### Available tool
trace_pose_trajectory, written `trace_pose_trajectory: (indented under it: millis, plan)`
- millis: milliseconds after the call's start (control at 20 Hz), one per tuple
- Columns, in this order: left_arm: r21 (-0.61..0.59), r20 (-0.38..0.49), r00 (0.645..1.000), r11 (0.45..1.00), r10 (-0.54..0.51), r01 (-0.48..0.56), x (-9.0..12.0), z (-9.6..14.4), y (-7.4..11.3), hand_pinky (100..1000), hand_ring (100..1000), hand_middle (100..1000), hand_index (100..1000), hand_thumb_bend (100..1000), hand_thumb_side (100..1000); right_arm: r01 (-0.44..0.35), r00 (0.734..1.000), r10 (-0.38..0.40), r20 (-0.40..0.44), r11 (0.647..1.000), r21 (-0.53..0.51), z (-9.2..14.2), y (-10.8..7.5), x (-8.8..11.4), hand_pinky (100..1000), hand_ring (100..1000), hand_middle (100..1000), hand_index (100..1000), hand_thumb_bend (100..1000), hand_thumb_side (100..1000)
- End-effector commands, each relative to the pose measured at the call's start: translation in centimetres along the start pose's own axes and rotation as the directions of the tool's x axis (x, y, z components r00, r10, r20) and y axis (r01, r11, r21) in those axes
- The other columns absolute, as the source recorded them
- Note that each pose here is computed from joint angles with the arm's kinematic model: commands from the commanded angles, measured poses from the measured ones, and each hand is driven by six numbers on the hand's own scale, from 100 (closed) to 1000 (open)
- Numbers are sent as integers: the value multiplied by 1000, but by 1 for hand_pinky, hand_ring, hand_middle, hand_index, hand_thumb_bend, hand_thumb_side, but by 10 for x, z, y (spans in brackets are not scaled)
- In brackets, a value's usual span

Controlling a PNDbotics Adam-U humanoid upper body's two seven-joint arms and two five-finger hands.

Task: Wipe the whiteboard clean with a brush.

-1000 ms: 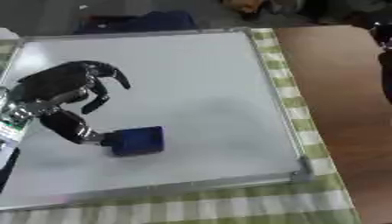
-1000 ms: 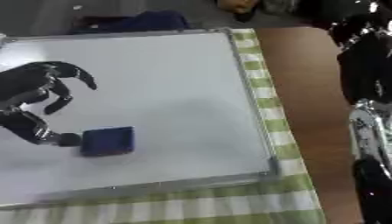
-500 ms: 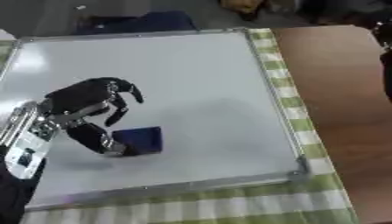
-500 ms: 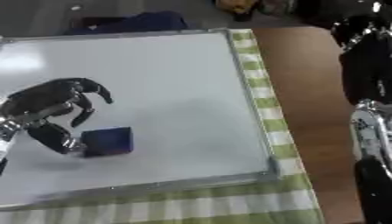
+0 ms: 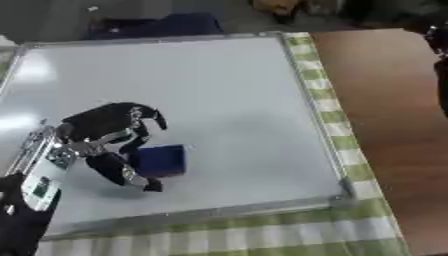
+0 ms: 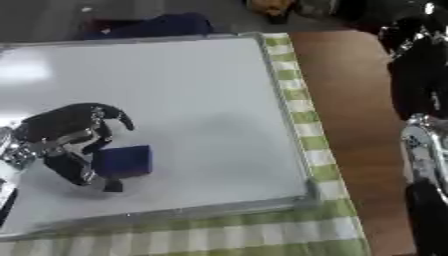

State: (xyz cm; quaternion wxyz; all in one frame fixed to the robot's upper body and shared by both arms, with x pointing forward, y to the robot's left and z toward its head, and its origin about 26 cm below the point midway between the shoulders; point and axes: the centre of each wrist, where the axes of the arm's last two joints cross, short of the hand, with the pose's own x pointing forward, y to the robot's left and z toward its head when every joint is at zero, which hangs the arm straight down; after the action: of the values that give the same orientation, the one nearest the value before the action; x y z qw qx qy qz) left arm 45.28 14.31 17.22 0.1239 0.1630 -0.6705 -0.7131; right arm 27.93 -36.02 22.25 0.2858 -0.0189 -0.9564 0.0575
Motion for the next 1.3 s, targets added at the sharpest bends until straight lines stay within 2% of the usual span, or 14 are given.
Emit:
trace_pose_trajectory:
  millis: [50,350,550,850,1300]
  plan:
    - [-13,-3,1000,1000,-29,29,-3,0,3,812,806,697,137,680,714,-12,1000,12,25,1000,10,-5,-2,6,735,638,523,593,192,1000]
    - [-22,-33,999,999,-35,35,-5,0,-7,787,785,654,132,598,719,-12,1000,11,28,1000,10,-5,-2,6,736,638,522,593,197,1000]
    - [-17,-45,998,999,-42,41,-6,1,-11,767,764,604,129,483,736,-13,1000,13,27,1000,11,-4,-2,6,737,638,521,592,200,1000]
    - [-13,-51,997,999,-49,49,-7,1,-13,738,743,573,124,347,691,-16,1000,16,26,1000,15,-4,-2,6,738,638,520,592,203,1000]
    - [-6,-39,998,999,-52,52,-6,1,-13,728,722,538,125,363,687,-16,1000,16,26,1000,15,-4,-2,6,739,639,521,593,203,1000]
